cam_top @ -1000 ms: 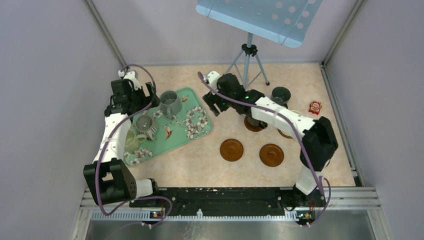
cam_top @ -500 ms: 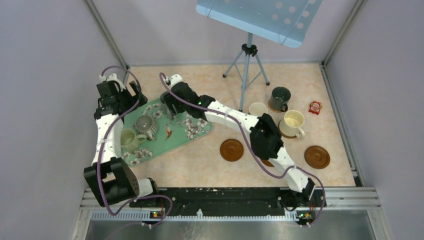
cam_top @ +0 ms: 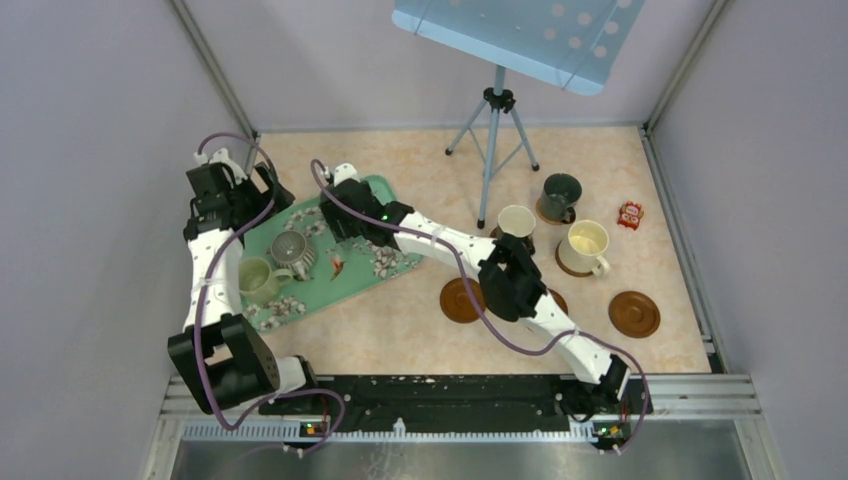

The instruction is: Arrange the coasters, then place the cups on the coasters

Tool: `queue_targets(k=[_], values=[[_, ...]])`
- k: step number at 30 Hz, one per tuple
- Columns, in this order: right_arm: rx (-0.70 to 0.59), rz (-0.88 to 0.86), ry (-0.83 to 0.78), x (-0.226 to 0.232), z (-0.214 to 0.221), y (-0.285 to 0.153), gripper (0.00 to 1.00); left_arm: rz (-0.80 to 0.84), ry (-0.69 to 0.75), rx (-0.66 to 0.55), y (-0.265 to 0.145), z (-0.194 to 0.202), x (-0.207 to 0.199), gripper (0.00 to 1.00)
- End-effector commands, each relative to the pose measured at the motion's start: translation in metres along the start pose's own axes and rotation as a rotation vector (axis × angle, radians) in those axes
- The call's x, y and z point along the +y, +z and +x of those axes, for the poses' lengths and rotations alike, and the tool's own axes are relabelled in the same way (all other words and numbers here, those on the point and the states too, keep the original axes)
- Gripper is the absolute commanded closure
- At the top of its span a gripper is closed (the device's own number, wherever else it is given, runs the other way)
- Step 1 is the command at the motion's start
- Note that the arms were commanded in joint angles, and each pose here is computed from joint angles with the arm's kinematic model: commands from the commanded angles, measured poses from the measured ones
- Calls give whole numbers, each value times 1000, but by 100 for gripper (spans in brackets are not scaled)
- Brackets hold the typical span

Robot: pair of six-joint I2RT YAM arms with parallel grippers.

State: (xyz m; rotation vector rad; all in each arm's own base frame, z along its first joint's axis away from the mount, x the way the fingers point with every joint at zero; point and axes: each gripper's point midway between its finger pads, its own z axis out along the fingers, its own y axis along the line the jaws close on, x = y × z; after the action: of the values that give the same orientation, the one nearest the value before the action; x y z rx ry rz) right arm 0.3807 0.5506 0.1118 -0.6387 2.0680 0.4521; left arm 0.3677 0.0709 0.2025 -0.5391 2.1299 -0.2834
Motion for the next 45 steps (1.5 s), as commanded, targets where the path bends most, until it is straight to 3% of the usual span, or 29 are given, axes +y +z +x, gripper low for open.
queue_targets(k=[1, 3, 8, 10, 21, 29, 36, 40, 45], values=[[-42, 27, 24, 4, -12, 1, 29, 34, -19, 0, 3, -1, -2, 1], [-32, 61, 17, -3, -5, 4, 29, 35, -24, 1, 3, -1, -1, 1], [-31, 123, 33, -25, -4, 1, 48, 35, -29, 11, 5, 2, 2, 1], [-29, 131, 33, -33, -4, 0, 50, 35, -31, 14, 5, 3, 4, 1], [-27, 0, 7, -16, -7, 5, 45, 62, -44, 26, 6, 6, 2, 1], [-21, -111, -1, 7, -8, 13, 33, 75, -52, 40, 8, 8, 2, 1], [-79, -22, 2, -7, -16, 26, 33, 79, -67, 50, 9, 9, 5, 1], [-97, 32, -4, -17, -14, 35, 41, 84, -72, 53, 9, 8, 5, 1], [-93, 60, 4, -29, -14, 38, 74, 89, -83, 66, 11, 10, 7, 1]])
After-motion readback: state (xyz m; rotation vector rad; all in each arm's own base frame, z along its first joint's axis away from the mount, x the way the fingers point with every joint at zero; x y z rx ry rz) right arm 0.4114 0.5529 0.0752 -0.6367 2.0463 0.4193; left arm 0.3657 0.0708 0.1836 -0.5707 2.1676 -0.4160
